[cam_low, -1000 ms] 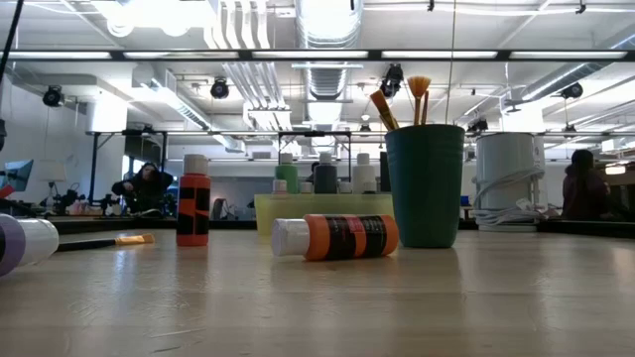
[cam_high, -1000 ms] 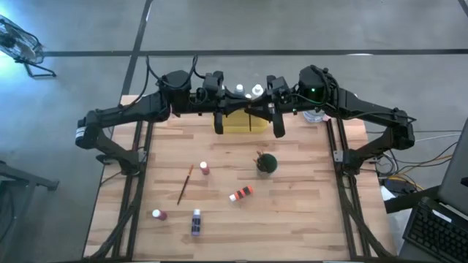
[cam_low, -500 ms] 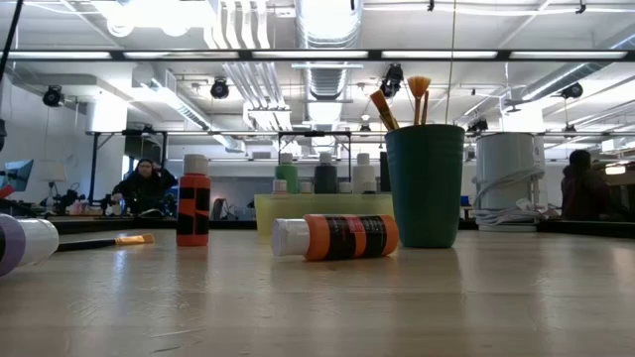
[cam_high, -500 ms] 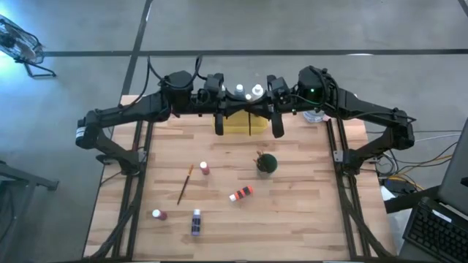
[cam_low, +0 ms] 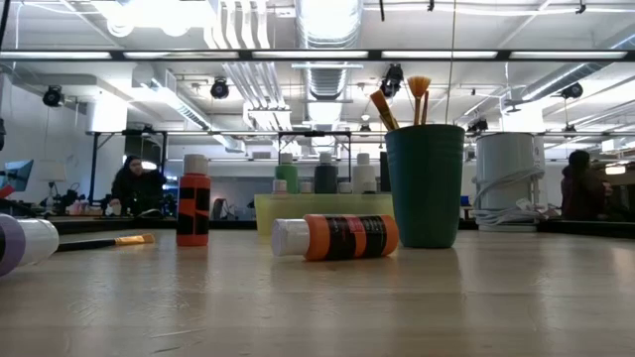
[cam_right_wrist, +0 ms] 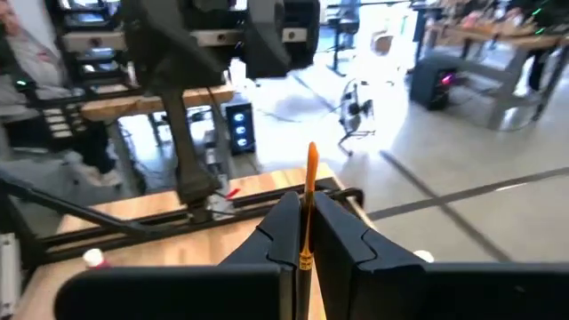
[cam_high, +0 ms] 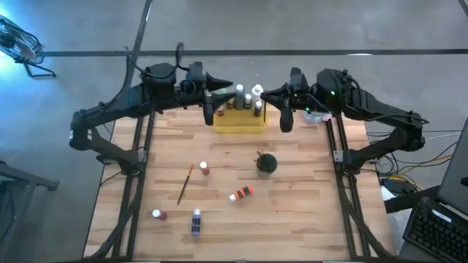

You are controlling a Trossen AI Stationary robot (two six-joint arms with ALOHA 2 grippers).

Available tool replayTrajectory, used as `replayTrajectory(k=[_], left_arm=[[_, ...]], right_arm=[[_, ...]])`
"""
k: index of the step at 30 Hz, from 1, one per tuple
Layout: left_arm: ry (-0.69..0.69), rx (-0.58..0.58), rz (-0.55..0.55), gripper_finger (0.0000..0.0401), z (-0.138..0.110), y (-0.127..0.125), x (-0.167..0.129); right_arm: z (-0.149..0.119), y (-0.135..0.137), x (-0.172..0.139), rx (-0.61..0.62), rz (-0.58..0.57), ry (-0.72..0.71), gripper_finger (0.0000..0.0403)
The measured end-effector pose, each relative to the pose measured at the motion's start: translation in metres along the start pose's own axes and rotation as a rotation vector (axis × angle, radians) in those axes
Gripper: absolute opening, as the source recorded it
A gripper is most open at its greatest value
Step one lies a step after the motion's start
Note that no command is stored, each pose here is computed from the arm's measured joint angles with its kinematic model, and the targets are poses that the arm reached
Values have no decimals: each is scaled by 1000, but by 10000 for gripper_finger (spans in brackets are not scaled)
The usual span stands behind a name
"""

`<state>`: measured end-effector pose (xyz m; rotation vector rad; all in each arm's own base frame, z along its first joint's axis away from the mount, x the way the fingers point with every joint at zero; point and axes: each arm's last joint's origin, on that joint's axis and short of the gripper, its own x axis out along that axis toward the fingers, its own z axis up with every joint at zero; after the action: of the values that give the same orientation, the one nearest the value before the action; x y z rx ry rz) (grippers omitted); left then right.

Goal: Pick & Place Paint Supplies
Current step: Put the gold paint brush into the green cup

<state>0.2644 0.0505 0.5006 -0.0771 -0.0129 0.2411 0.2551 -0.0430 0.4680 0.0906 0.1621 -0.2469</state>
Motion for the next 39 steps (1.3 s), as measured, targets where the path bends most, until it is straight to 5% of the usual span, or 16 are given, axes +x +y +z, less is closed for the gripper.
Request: replayTrajectory(k=[8, 16, 31, 39], left_arm=[[-90, 51, 109, 193, 20, 4, -35], [-117, 48, 113, 193, 27, 4, -48], [-107, 30, 112, 193, 23, 4, -46], [-108, 29, 112, 193, 23, 4, -46]], right_arm=[[-16, 45, -20, -105, -209, 46, 12], [-63, 69, -22, -19, -255, 115, 11], [-131, 64, -30, 61, -165, -113, 11], [-170, 61, -28, 40, -81, -80, 11]])
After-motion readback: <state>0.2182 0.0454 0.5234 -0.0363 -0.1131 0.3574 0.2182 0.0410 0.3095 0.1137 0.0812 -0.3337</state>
